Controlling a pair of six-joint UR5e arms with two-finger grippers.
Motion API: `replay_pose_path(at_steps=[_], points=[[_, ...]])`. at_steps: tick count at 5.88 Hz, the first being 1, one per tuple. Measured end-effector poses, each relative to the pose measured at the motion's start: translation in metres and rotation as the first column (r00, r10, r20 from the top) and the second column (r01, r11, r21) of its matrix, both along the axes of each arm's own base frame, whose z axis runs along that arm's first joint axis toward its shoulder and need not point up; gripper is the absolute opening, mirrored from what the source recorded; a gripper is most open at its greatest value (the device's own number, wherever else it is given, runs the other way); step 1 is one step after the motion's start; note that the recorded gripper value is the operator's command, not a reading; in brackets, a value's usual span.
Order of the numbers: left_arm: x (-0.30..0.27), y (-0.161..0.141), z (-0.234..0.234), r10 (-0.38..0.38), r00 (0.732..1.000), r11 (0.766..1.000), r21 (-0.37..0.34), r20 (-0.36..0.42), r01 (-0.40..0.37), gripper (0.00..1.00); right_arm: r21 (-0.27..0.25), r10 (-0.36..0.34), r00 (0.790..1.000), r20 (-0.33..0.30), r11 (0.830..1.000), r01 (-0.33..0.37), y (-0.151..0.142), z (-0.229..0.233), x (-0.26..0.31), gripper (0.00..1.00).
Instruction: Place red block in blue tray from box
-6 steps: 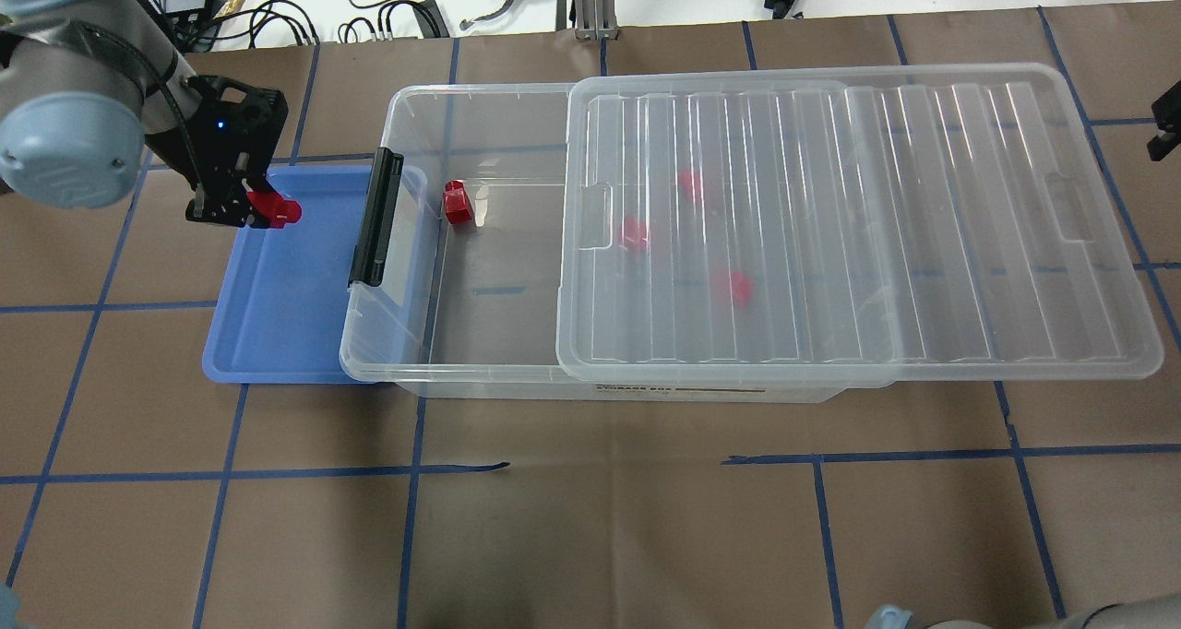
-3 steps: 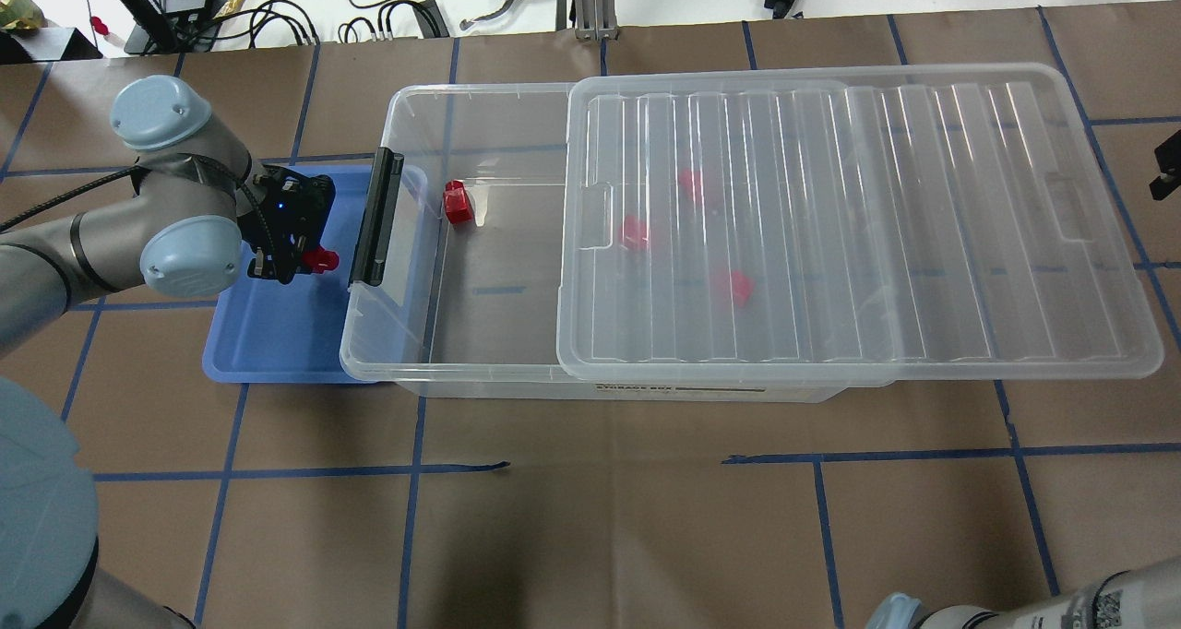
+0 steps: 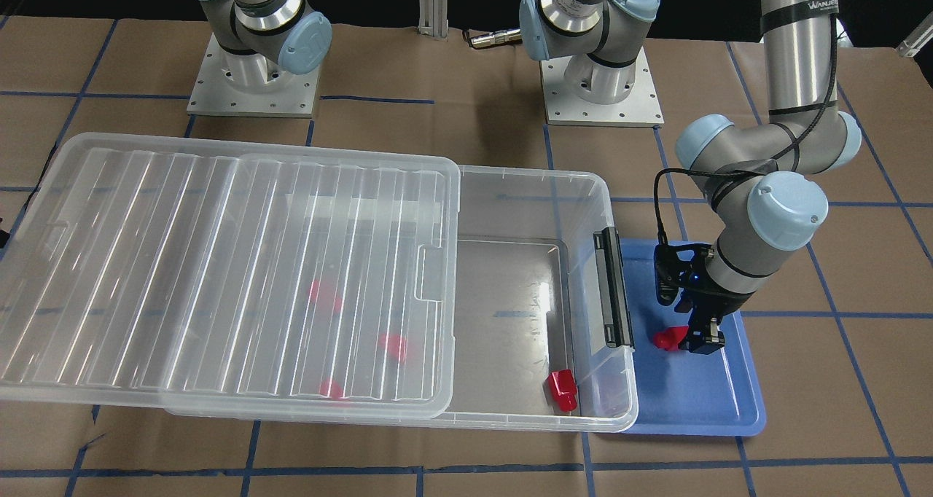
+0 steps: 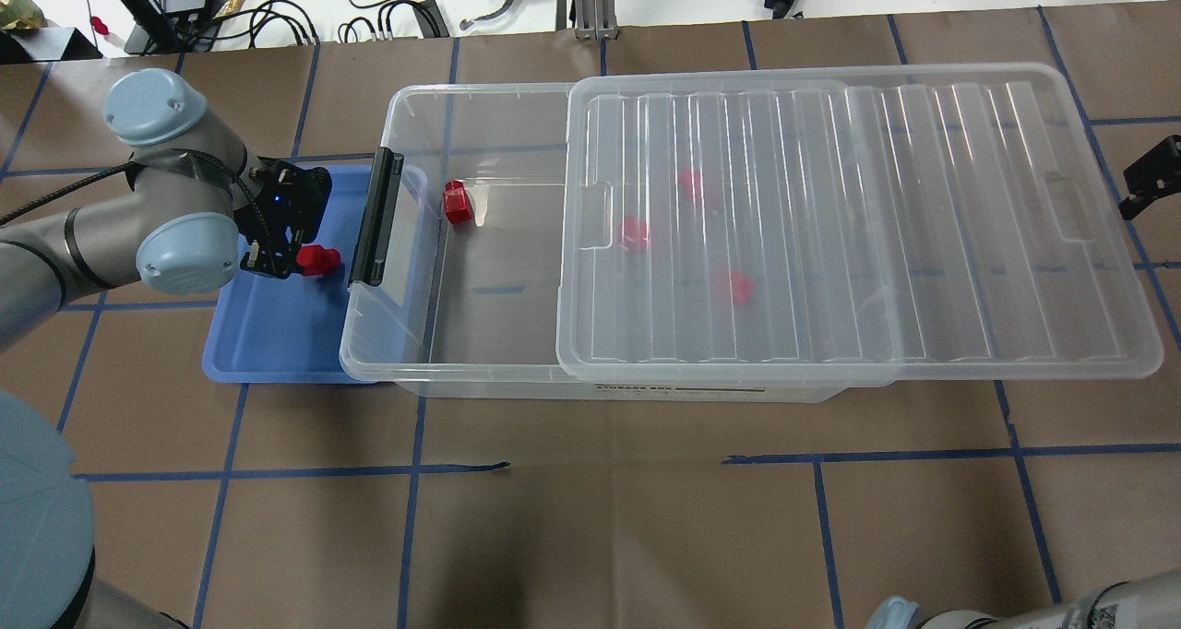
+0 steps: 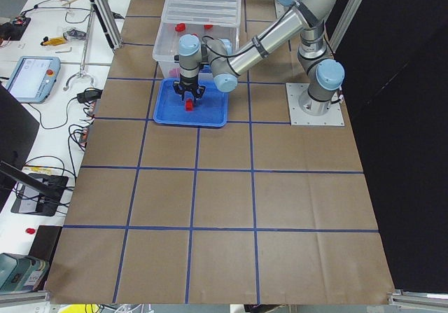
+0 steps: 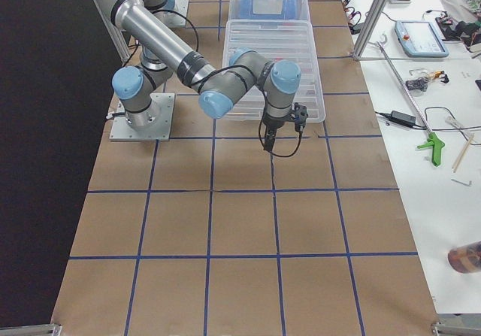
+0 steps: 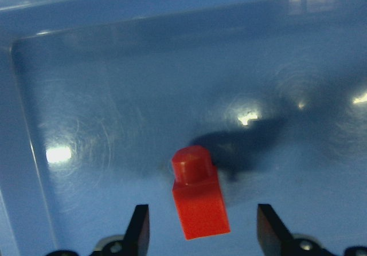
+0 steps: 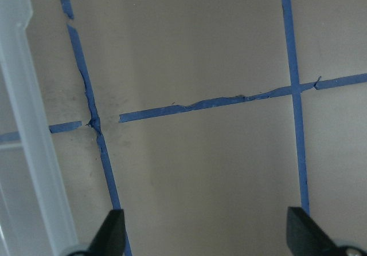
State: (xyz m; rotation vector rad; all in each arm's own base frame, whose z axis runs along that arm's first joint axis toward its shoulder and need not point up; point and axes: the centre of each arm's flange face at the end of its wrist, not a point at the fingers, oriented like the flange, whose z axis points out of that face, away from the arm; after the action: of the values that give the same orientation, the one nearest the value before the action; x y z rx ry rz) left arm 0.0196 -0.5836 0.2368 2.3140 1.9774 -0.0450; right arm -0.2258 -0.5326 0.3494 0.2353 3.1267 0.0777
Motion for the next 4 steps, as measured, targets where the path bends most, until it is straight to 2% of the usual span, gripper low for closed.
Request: replay_pose_path(at_steps=[1,4], points=[[-0.004,-0.001,0.042,0.021,1.000,1.000,0.017,-0.011,-0.021,0.98,0.001,0.020,1.000,-0.001,1.000,-0.020,-0.002,0.001,0.012,1.00],[-0.016,0.006,0.220,0.082,0.996,0.988,0.132,-0.041,-0.076,0.98,0.008,0.066,0.998,0.010,0.998,-0.066,0.007,-0.002,0.050,1.00]])
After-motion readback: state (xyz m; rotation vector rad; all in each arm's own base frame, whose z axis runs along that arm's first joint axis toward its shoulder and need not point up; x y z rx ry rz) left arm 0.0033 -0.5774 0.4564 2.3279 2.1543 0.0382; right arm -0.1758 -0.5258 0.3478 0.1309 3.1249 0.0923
